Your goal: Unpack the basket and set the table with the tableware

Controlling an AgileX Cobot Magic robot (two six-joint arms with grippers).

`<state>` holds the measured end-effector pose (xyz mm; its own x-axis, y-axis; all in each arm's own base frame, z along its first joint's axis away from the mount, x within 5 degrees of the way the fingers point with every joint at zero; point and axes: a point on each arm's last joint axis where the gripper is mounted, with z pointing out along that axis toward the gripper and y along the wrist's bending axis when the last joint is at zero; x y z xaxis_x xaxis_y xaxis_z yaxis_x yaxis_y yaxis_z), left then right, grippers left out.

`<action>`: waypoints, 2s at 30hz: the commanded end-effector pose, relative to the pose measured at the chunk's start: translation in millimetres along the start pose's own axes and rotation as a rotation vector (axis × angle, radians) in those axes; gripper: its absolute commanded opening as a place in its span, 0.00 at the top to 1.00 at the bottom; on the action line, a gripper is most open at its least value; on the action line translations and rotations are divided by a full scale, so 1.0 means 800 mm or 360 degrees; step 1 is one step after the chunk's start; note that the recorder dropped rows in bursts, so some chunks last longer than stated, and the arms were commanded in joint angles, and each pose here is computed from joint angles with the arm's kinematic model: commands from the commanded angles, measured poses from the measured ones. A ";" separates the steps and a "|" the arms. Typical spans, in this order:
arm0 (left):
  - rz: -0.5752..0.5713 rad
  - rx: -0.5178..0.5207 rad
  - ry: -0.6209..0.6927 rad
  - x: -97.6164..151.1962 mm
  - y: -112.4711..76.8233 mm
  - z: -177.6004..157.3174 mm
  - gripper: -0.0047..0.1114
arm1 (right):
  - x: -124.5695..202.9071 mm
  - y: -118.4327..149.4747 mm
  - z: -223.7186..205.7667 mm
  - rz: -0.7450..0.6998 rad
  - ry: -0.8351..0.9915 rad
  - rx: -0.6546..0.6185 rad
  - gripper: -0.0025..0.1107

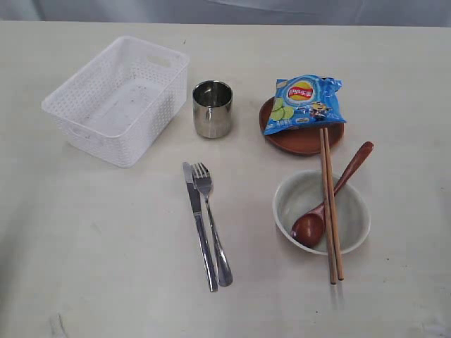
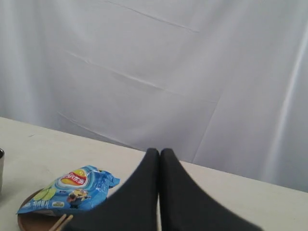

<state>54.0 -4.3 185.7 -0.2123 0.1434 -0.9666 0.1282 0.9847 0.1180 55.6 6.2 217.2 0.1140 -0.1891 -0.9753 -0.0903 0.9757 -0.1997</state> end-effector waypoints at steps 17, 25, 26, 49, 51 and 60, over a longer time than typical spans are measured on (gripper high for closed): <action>-0.0008 0.0007 0.0000 0.001 -0.001 0.000 0.96 | 0.040 0.007 -0.006 0.0051 0.0519 -0.0065 0.98; -0.0008 0.0007 0.0000 0.001 -0.001 0.000 0.96 | 0.040 0.007 -0.006 0.0051 0.0519 -0.0065 0.98; -0.0008 0.0007 0.0000 0.001 -0.001 0.000 0.96 | 0.040 0.007 -0.006 0.0051 0.0519 -0.0065 0.98; -0.0008 0.0007 0.0000 0.001 -0.001 0.000 0.96 | 0.040 0.007 -0.006 0.0051 0.0519 -0.0065 0.98; -0.0008 0.0007 0.0000 0.001 -0.001 0.000 0.96 | 0.040 0.007 -0.006 0.0051 0.0519 -0.0065 0.98; -0.0008 0.0007 0.0000 0.001 -0.001 0.000 0.96 | 0.040 0.007 -0.006 0.0051 0.0519 -0.0065 0.98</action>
<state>54.0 -4.3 185.5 -0.2138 0.1454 -0.9660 0.1286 0.9844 0.1197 53.9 5.7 184.3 -0.2183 -0.1872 -0.9577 -0.1378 0.9775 -0.1597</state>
